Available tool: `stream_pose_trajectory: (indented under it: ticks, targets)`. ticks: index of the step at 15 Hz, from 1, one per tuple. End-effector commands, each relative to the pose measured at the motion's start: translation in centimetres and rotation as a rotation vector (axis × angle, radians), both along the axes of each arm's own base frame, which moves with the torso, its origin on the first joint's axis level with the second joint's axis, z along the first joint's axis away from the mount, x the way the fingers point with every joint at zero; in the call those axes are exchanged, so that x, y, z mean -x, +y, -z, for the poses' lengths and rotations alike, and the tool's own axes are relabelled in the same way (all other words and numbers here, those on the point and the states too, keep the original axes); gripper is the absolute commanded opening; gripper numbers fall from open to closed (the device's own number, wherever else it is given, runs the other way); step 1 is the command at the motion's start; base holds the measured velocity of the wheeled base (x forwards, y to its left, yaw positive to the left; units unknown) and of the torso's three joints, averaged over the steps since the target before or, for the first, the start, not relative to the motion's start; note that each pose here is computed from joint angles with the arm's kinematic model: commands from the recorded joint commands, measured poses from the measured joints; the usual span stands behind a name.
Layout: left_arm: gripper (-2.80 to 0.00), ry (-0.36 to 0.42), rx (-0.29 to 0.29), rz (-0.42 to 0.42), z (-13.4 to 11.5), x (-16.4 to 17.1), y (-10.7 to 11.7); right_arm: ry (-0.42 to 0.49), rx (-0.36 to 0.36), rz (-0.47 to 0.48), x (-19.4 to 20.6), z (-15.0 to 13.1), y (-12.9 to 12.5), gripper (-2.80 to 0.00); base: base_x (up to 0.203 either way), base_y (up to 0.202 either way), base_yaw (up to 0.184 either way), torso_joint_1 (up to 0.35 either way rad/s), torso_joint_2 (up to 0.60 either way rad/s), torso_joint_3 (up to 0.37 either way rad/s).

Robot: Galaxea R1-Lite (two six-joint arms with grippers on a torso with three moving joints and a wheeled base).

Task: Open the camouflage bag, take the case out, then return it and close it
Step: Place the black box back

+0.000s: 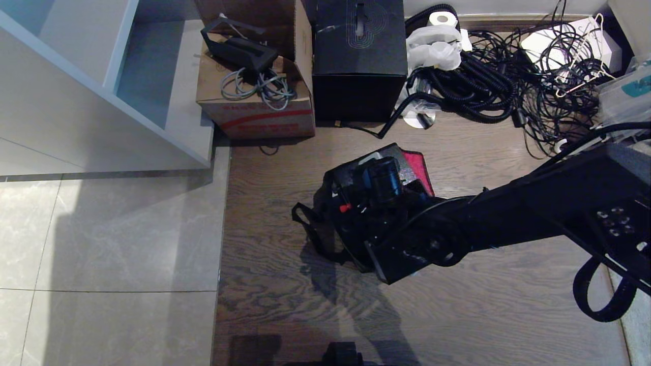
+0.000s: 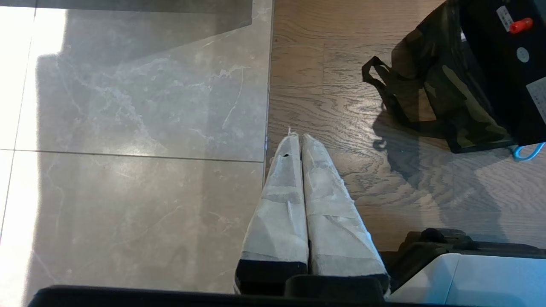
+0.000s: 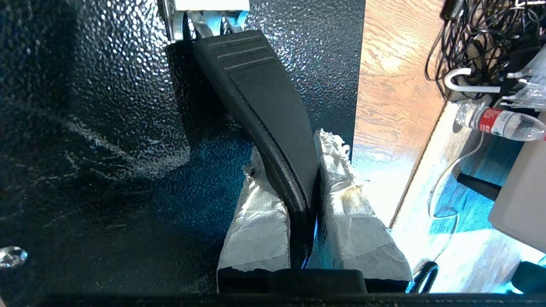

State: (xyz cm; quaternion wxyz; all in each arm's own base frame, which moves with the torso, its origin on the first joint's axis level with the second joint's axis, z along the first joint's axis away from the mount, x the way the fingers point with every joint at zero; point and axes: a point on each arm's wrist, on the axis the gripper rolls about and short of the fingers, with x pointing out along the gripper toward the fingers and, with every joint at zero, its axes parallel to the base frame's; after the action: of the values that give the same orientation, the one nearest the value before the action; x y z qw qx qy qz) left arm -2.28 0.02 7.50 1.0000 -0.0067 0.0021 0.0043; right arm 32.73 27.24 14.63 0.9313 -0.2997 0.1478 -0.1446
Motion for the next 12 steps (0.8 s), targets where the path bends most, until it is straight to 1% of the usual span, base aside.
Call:
stream_pose_trajectory:
  ticks: [1,6,12]
  targets:
    - [-2.8,0.0,0.0,-0.001,0.0,0.0,0.0,0.0,0.004,0.005,-0.6,0.7,0.5,-2.8,0.0,0.0,0.0,0.0,0.0,0.0]
    - [-2.8,0.0,0.0,-0.001,0.0,0.0,0.0,-0.014,-0.018,0.008,-1.9,1.0,1.6,-2.8,0.0,0.0,0.0,0.0,0.0,0.0]
    - [-2.8,0.0,0.0,-0.001,0.0,0.0,0.0,-0.001,-0.035,0.014,-1.8,-0.5,1.6,-2.8,0.0,0.0,0.0,0.0,0.0,0.0]
